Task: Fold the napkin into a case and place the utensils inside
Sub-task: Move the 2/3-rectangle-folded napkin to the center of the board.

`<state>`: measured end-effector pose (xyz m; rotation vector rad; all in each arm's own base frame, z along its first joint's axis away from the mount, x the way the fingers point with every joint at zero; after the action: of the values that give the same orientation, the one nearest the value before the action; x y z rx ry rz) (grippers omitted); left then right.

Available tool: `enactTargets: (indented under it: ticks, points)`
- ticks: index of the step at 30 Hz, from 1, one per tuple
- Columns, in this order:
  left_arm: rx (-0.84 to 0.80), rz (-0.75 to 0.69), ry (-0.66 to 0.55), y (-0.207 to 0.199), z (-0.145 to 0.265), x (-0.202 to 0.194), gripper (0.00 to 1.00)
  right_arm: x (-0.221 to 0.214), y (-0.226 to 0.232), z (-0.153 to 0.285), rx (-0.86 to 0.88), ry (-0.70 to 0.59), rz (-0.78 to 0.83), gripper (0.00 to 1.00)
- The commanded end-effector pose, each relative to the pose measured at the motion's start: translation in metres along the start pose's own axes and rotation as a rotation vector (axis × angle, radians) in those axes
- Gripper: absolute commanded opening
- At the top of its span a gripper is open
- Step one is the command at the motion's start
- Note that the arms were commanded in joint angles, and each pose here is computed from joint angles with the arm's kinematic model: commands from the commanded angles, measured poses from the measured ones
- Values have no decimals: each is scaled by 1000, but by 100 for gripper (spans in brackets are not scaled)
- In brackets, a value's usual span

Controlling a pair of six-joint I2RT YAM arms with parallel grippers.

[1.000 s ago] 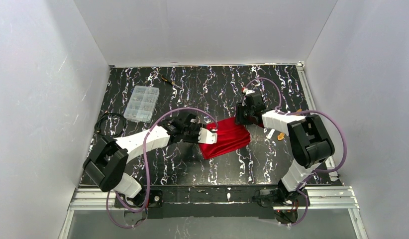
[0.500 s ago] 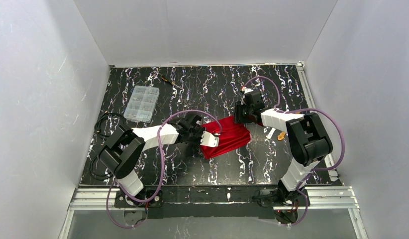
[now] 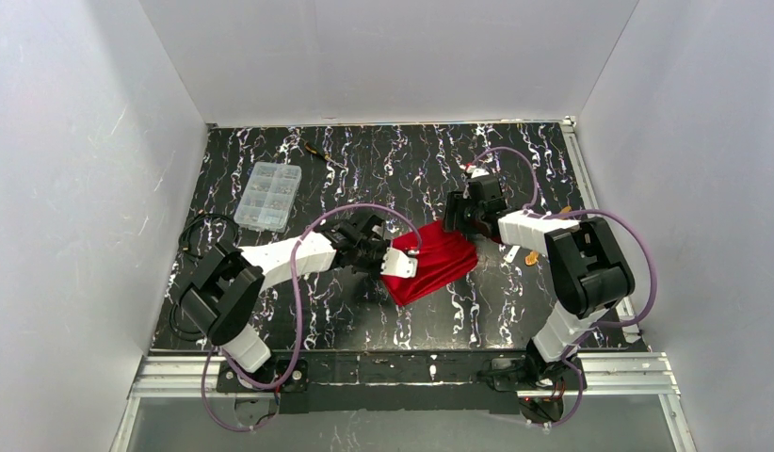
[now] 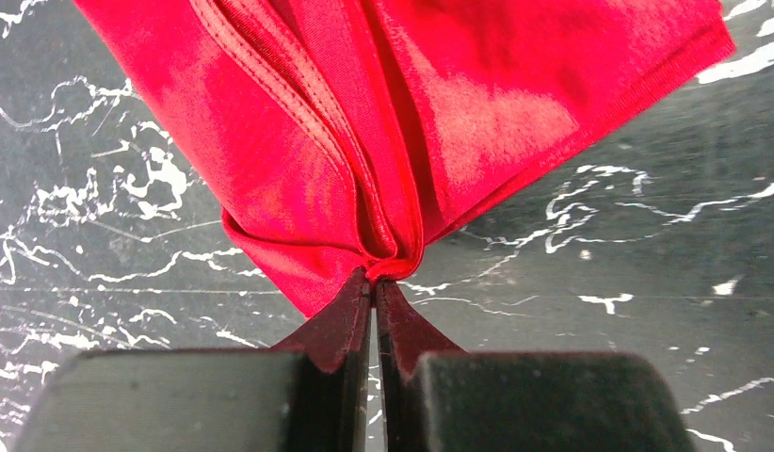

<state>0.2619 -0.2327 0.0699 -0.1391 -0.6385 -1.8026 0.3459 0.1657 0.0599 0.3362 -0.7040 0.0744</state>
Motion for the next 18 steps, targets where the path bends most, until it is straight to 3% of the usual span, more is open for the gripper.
enactTargets:
  ticks: [1,2,3,4,8,13,18]
  points:
    - [-72,21,-65,-9,19,22,4,19,-6,9,-50,-55,-1,70]
    - [-83,31,-60,-10,21,23,15,19,-7,11,-51,-58,-1,93]
    - [-98,45,-49,-11,24,22,25,17,-8,13,-52,-58,-3,98]
    - [-101,55,-40,-12,27,22,35,15,-8,15,-51,-58,-2,99]
    - [-77,38,-50,-17,38,20,50,9,-8,27,-45,-62,-13,99]
    - [-76,89,-104,-18,59,46,51,-9,-12,50,-50,-37,-31,98]
    - [-162,-8,-125,-46,44,85,51,-14,-16,72,-36,-34,-61,99]
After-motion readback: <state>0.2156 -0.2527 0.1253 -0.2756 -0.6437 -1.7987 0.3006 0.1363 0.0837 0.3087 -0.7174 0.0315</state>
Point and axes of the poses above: each gripper's point midway between its finger pads, its own z axis back along the fingers, its own y axis along the line the jaws close on, x = y × z, the point moved 4 cm from there along z, back along the fingers, and after that the axes turned 1 degree about z, right-handed, at the moved point
